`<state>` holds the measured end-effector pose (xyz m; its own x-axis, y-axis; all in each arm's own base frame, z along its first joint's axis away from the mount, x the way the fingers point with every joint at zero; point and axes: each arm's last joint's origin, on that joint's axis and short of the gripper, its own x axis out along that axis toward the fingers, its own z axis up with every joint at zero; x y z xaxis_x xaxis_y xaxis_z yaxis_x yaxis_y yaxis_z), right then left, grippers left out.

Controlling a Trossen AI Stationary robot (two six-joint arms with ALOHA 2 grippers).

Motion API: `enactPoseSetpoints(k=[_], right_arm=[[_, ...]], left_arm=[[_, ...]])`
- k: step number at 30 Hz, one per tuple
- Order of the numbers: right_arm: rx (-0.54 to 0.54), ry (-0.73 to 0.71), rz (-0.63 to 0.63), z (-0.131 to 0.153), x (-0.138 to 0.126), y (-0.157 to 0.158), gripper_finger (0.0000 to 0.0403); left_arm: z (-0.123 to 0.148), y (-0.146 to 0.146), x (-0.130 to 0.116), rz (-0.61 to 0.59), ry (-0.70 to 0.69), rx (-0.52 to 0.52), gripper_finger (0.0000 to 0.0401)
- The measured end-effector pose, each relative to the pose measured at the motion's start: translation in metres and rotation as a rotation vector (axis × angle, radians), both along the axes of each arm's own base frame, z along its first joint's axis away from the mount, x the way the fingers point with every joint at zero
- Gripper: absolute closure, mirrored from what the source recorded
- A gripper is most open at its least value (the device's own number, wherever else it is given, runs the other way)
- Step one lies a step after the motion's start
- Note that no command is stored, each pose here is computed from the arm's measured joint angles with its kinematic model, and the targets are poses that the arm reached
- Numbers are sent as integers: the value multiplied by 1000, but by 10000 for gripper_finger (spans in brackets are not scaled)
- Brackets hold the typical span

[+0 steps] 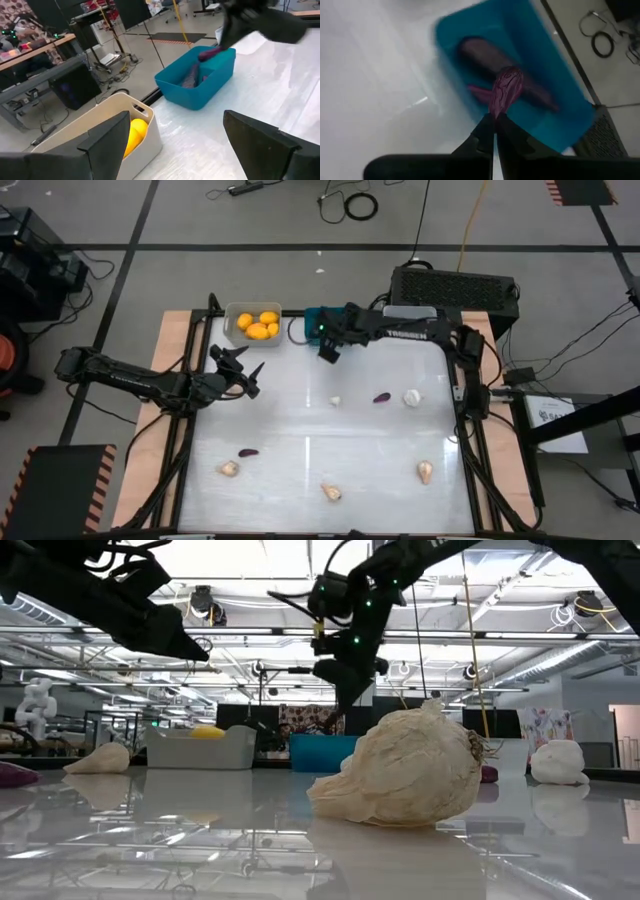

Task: Sort produce into baskets
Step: Put the top left eggplant into the blue bin, then put the left eggplant into the blue bin

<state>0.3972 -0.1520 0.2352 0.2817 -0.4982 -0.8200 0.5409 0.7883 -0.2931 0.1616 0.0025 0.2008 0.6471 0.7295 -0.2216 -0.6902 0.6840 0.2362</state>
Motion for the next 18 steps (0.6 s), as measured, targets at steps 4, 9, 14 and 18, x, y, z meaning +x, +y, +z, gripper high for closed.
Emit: enactPoseSetpoints(k=[4, 9, 14, 18], right_arm=[[-4, -6, -38, 1, -6, -15, 391], [7, -5, -56, 1, -10, -24, 345], [14, -26, -68, 1, -10, -27, 299], [72, -43, -26, 1, -8, -21, 279]], left_arm=[[0, 0, 0, -2, 2, 1, 74], [0, 0, 0, -8, 6, 1, 74], [0, -1, 1, -33, 8, -9, 74], [-1, -1, 1, -44, 9, -13, 74]])
